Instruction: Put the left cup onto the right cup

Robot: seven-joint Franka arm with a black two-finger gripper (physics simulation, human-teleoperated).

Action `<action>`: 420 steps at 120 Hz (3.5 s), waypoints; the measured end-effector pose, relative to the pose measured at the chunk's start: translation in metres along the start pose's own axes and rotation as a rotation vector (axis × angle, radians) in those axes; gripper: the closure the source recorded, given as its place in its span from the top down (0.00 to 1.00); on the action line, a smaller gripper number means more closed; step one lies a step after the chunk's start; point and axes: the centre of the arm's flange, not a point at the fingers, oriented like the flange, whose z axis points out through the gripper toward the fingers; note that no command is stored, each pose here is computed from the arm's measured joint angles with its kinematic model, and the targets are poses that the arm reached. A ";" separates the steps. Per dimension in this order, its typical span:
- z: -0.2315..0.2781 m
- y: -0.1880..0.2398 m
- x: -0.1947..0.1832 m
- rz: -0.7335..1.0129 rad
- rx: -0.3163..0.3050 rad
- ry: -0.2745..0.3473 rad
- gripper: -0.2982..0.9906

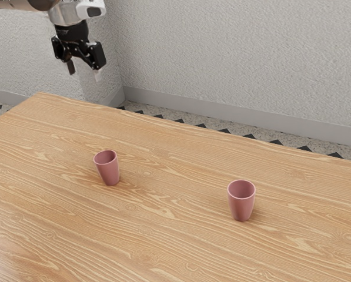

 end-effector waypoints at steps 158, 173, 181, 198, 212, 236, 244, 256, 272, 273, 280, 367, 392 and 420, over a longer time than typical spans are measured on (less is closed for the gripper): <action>0.217 -0.009 -0.068 0.025 -0.046 0.060 0.76; 0.225 -0.018 -0.060 0.006 -0.032 0.085 0.76; 0.230 -0.024 -0.058 -0.006 -0.026 0.091 0.76; 0.238 -0.038 -0.054 -0.037 -0.020 0.094 0.76; 0.248 -0.049 -0.047 -0.061 -0.012 0.087 0.76; 0.263 -0.038 -0.039 -0.057 -0.019 0.081 0.76; 0.266 -0.035 -0.037 -0.056 -0.021 0.083 0.76; 0.268 -0.034 -0.036 -0.061 -0.024 0.086 0.76; 0.282 -0.032 -0.033 -0.065 -0.024 0.068 0.76; 0.282 -0.032 -0.033 -0.066 -0.024 0.067 0.76; 0.286 -0.032 -0.029 -0.068 -0.024 0.066 0.76; 0.306 -0.014 -0.002 -0.063 -0.027 0.056 0.76; 0.305 -0.014 0.012 -0.060 -0.019 0.070 0.76; 0.315 -0.013 0.016 -0.061 -0.017 0.058 0.76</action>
